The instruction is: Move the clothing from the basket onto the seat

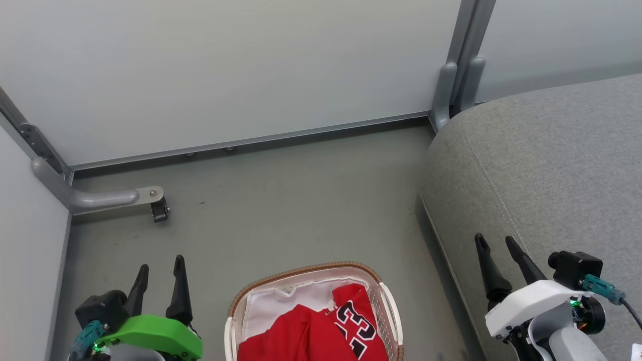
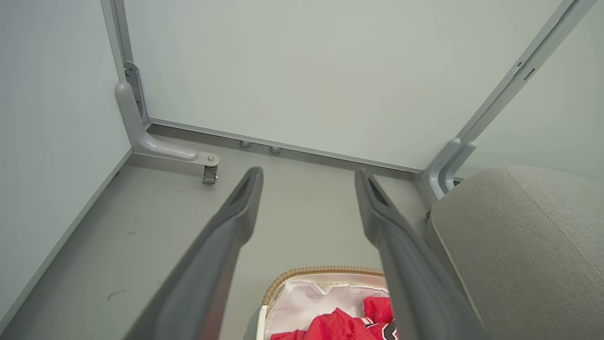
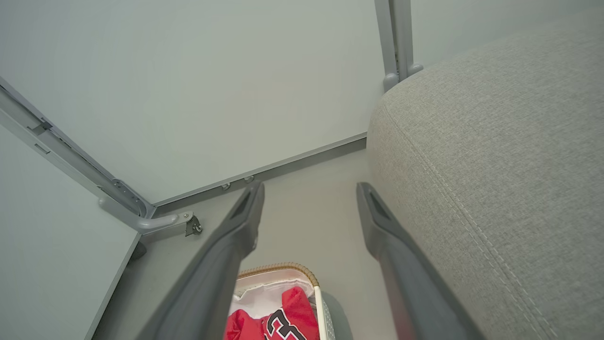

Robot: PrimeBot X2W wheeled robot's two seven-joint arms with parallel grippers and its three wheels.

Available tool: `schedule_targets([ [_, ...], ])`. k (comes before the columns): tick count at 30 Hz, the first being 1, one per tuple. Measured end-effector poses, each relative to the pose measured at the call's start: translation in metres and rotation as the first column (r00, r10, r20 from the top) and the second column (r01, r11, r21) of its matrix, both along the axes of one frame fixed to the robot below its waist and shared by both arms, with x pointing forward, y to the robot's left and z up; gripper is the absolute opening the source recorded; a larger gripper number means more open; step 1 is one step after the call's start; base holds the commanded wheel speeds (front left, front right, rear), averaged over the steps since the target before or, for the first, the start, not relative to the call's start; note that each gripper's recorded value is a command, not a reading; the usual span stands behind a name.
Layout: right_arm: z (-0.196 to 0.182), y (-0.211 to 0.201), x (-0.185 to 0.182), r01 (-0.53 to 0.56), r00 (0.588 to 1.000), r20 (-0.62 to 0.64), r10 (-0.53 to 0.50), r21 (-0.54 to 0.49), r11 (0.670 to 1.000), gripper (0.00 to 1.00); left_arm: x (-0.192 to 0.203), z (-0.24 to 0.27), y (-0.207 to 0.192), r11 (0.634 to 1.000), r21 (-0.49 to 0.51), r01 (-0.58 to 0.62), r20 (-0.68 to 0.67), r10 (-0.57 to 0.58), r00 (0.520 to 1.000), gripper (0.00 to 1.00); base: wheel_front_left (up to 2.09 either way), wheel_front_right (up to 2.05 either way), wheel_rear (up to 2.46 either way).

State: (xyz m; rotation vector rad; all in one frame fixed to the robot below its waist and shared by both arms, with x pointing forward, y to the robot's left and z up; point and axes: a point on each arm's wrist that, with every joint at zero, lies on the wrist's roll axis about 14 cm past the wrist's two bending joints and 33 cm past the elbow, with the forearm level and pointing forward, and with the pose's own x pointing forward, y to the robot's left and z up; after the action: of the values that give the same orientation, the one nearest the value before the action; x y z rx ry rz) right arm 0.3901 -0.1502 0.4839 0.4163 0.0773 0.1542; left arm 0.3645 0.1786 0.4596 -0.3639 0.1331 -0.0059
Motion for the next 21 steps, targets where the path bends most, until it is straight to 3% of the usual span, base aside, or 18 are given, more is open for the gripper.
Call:
schedule_targets([
  [21,-0.008,0.013,-0.004,-0.061,0.998,0.022,0.066,-0.174,0.983,1.00,-0.007,-0.003,-0.006,0.986,0.158,0.049,0.026,-0.054,0.998,1.00,0.00,0.00,0.00],
])
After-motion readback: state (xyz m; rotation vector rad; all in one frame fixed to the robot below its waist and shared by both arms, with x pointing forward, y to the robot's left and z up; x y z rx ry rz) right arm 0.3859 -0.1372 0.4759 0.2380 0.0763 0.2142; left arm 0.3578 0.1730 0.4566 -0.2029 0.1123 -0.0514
